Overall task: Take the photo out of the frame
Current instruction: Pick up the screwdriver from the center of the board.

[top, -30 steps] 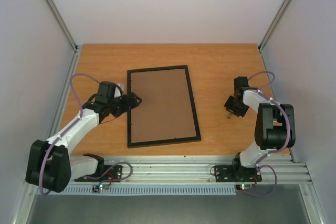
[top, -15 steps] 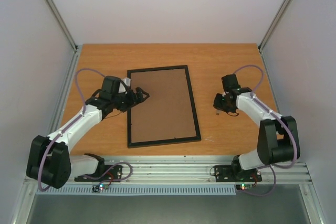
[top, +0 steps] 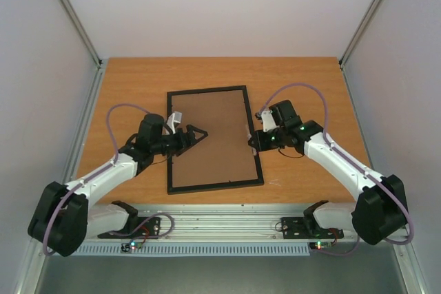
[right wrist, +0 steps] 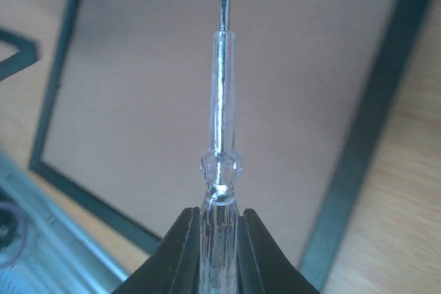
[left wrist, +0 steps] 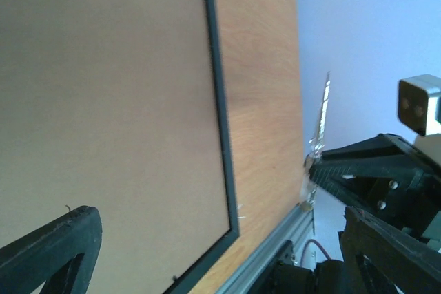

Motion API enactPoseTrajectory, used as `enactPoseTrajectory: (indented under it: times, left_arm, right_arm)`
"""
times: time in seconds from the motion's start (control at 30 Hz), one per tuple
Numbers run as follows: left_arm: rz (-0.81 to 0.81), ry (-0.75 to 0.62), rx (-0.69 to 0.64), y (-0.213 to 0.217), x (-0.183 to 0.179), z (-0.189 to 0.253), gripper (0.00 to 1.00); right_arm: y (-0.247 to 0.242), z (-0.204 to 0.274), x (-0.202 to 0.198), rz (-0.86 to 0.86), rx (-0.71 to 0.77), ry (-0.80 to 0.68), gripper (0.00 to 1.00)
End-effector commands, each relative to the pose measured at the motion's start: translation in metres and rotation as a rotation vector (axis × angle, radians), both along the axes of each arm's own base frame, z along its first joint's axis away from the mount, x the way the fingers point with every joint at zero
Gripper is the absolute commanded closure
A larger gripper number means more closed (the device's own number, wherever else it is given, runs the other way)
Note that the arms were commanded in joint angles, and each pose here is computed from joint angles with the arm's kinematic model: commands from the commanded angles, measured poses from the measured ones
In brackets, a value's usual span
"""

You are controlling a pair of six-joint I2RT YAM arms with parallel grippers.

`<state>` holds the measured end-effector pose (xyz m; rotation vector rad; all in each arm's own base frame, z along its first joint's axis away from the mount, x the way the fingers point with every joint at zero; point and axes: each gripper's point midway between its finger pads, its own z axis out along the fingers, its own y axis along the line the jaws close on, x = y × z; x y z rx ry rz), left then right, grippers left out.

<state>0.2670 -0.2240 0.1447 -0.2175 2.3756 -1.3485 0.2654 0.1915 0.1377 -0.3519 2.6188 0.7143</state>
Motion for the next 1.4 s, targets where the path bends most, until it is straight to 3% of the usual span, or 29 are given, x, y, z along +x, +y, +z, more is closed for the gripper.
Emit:
enactPoseTrajectory:
  times: [0.0, 0.27, 0.57, 0.7, 0.97, 1.07, 1.23, 1.37]
  left_arm:
    - [-0.065, -0.156, -0.152, -0.022, 0.001, 0.047, 0.06]
    - [-0.102, -0.139, -0.256, -0.05, 0.005, 0.052, 0.15]
    - [-0.147, -0.13, -0.298, -0.071, 0.002, 0.05, 0.31]
    - [-0.128, -0.126, -0.286, -0.072, 0.006, 0.046, 0.44]
    - [-0.103, -0.121, -0.26, -0.066, 0.004, 0.043, 0.86]
    - [-0.086, -0.12, -0.256, -0.063, 0.003, 0.043, 0.99]
    - [-0.006, -0.109, -0.224, -0.051, 0.006, 0.04, 1.0]
    - [0.09, -0.073, -0.17, -0.035, 0.007, 0.032, 0.99]
  right_arm:
    - [0.038, 0.028, -0.026, 0.213, 0.119, -0.068, 0.99]
    - [0.081, 0.053, -0.044, 0.379, 0.262, -0.096, 0.99]
    - [0.1, 0.047, -0.042, 0.432, 0.224, -0.093, 0.99]
    - [0.105, 0.043, -0.041, 0.442, 0.19, -0.104, 0.99]
    - [0.106, 0.036, -0.039, 0.458, 0.114, -0.132, 0.97]
    - [0.109, 0.034, -0.037, 0.465, 0.091, -0.141, 0.93]
    - [0.112, 0.03, -0.034, 0.493, 0.01, -0.174, 0.69]
    - [0.112, 0.025, -0.035, 0.515, -0.054, -0.203, 0.61]
